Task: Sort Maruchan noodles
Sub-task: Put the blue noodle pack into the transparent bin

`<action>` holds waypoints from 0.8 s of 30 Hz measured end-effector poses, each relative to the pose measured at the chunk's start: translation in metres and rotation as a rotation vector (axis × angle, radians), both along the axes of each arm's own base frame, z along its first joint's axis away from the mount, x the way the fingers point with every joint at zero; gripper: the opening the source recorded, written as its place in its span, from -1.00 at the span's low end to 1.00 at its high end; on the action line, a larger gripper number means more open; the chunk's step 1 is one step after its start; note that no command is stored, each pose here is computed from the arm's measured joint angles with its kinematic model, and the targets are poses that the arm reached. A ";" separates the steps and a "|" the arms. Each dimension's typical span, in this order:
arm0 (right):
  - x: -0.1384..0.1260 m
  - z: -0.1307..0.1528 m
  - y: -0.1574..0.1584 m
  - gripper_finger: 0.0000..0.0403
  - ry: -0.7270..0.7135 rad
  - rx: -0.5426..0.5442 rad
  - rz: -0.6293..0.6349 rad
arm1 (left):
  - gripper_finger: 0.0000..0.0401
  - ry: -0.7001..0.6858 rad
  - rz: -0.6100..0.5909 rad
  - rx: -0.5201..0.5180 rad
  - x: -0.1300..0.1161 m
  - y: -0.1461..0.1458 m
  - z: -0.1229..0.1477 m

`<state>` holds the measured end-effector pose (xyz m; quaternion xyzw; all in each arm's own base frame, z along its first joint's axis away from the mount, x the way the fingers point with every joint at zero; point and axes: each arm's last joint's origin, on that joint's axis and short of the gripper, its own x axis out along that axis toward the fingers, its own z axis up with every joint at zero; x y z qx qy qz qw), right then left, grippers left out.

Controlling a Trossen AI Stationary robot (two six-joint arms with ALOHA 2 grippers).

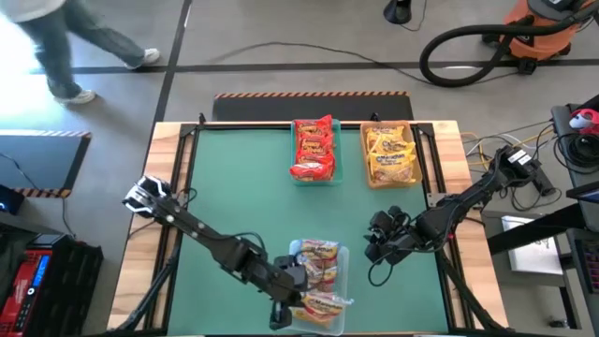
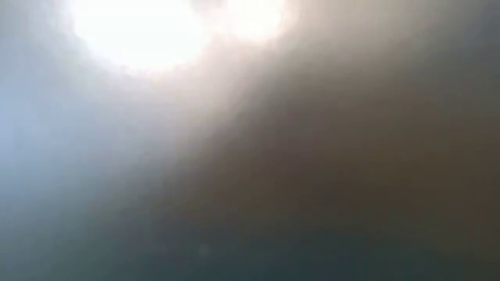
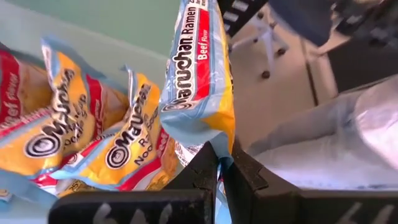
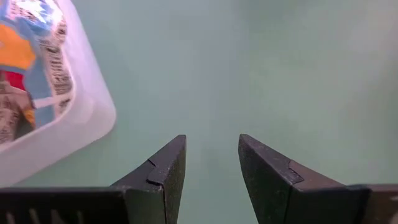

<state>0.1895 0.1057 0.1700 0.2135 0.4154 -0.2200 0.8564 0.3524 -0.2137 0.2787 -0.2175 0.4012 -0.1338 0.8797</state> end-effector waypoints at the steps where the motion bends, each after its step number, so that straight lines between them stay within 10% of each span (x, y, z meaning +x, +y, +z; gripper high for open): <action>1: 0.001 0.000 0.000 -0.31 -0.005 0.001 0.005 | -1.00 0.012 -0.006 0.011 0.002 -0.002 -0.006; 10: 0.001 0.000 0.000 -0.35 -0.002 -0.013 0.027 | -1.00 0.126 -0.035 -0.036 0.023 -0.025 -0.060; 24: 0.000 0.000 0.000 -0.35 0.014 -0.046 0.073 | -0.53 0.244 0.063 -0.047 0.022 -0.020 -0.053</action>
